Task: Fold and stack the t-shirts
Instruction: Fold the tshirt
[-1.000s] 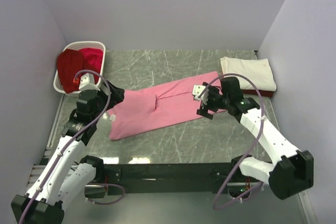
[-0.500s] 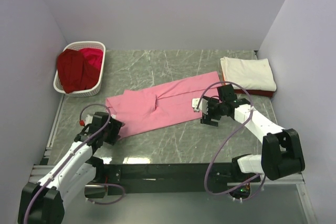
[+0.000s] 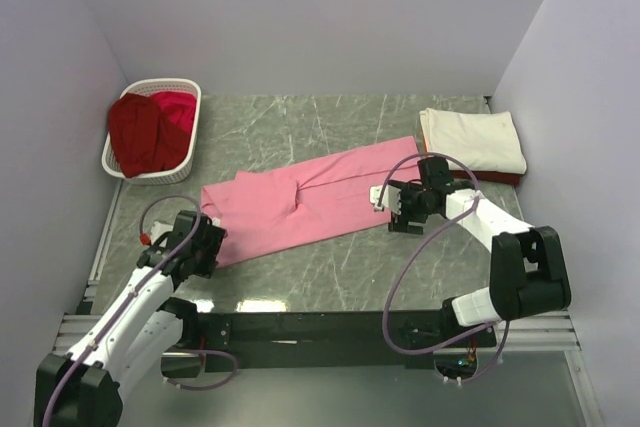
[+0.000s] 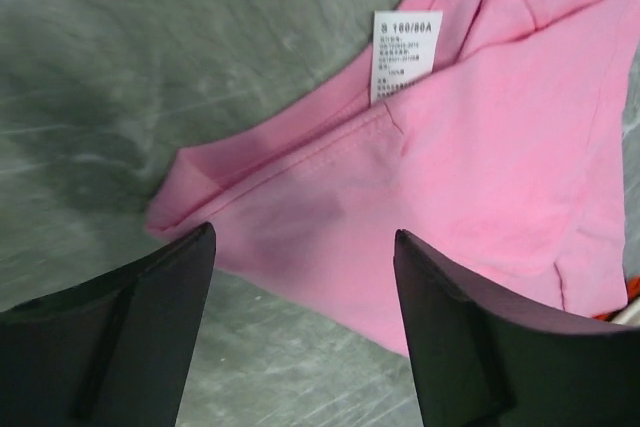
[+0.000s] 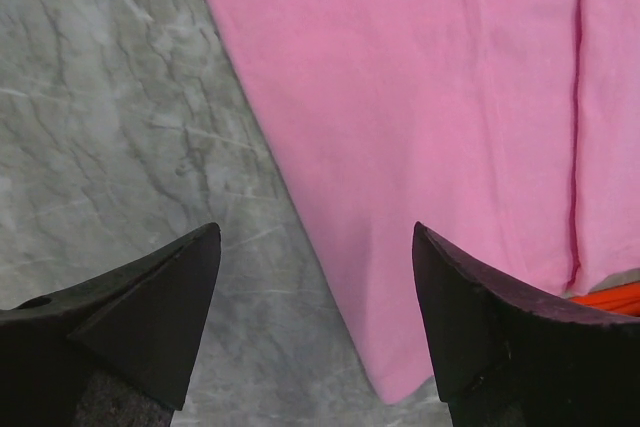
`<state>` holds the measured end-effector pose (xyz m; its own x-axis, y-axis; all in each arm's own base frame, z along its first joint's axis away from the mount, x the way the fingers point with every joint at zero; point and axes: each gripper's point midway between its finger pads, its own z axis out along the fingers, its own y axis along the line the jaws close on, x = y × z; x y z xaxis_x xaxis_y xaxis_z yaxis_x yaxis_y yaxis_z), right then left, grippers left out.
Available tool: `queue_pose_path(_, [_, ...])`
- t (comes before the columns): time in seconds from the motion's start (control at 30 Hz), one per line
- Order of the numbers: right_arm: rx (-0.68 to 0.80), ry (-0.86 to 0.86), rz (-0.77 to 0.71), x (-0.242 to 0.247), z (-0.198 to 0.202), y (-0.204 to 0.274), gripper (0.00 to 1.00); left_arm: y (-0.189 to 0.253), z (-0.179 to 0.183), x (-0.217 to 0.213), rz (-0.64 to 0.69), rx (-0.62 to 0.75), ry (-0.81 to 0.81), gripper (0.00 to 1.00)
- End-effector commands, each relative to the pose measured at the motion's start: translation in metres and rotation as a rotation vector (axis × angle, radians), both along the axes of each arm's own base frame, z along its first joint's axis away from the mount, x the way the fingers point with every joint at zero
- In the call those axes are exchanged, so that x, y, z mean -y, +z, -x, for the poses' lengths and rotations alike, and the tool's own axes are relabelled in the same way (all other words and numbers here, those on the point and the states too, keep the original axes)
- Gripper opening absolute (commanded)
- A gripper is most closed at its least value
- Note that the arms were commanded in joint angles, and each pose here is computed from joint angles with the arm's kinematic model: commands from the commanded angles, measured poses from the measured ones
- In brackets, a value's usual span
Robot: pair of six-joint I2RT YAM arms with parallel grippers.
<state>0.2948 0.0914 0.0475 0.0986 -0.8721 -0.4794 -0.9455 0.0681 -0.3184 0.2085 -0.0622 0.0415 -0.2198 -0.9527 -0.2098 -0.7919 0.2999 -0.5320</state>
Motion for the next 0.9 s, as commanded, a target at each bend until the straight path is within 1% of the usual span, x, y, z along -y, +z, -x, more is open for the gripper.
queue_pose_path(0.0, [0.046, 0.052, 0.07, 0.008, -0.017, 0.001, 0.83, 0.012, 0.014, -0.027, -0.113, -0.04, 0.071, 0.78])
queue_pose_path(0.13, [0.032, 0.048, 0.098, 0.012, -0.023, -0.007, 0.8, 0.012, 0.019, -0.021, -0.096, -0.061, 0.034, 0.81])
queue_pose_path(0.23, [0.032, 0.036, 0.129, 0.017, -0.029, -0.014, 0.78, 0.019, 0.015, -0.008, -0.056, -0.025, -0.035, 0.83])
queue_pose_path(0.33, [0.019, 0.039, 0.154, 0.019, -0.031, -0.022, 0.72, 0.025, 0.016, 0.001, -0.034, -0.011, -0.1, 0.84])
queue_pose_path(0.43, [-0.01, 0.026, 0.16, 0.019, -0.031, -0.028, 0.59, 0.022, 0.026, 0.007, -0.001, -0.051, -0.126, 0.84])
queue_pose_path(0.47, [-0.017, 0.024, 0.164, 0.02, -0.03, -0.029, 0.49, 0.021, 0.028, 0.009, 0.017, -0.06, -0.124, 0.84])
queue_pose_path(0.53, [-0.034, 0.022, 0.163, 0.019, -0.027, -0.032, 0.39, 0.013, 0.038, 0.016, 0.064, -0.101, -0.133, 0.83])
queue_pose_path(0.57, [-0.05, 0.027, 0.16, 0.018, -0.022, -0.035, 0.31, 0.01, 0.04, 0.018, 0.085, -0.111, -0.118, 0.83])
queue_pose_path(0.63, [-0.048, 0.033, 0.156, 0.017, -0.019, -0.034, 0.22, 0.0, 0.045, 0.019, 0.101, -0.138, -0.107, 0.82])
queue_pose_path(0.67, [-0.049, 0.031, 0.156, 0.019, -0.016, -0.036, 0.13, -0.003, 0.043, 0.019, 0.101, -0.134, -0.095, 0.82])
queue_pose_path(0.77, [-0.049, 0.039, 0.154, 0.018, -0.01, -0.034, 0.03, -0.012, 0.039, 0.017, 0.099, -0.143, -0.068, 0.79])
queue_pose_path(0.87, [-0.057, 0.045, 0.152, 0.018, -0.005, -0.033, 0.0, -0.021, 0.035, 0.012, 0.073, -0.164, -0.035, 0.74])
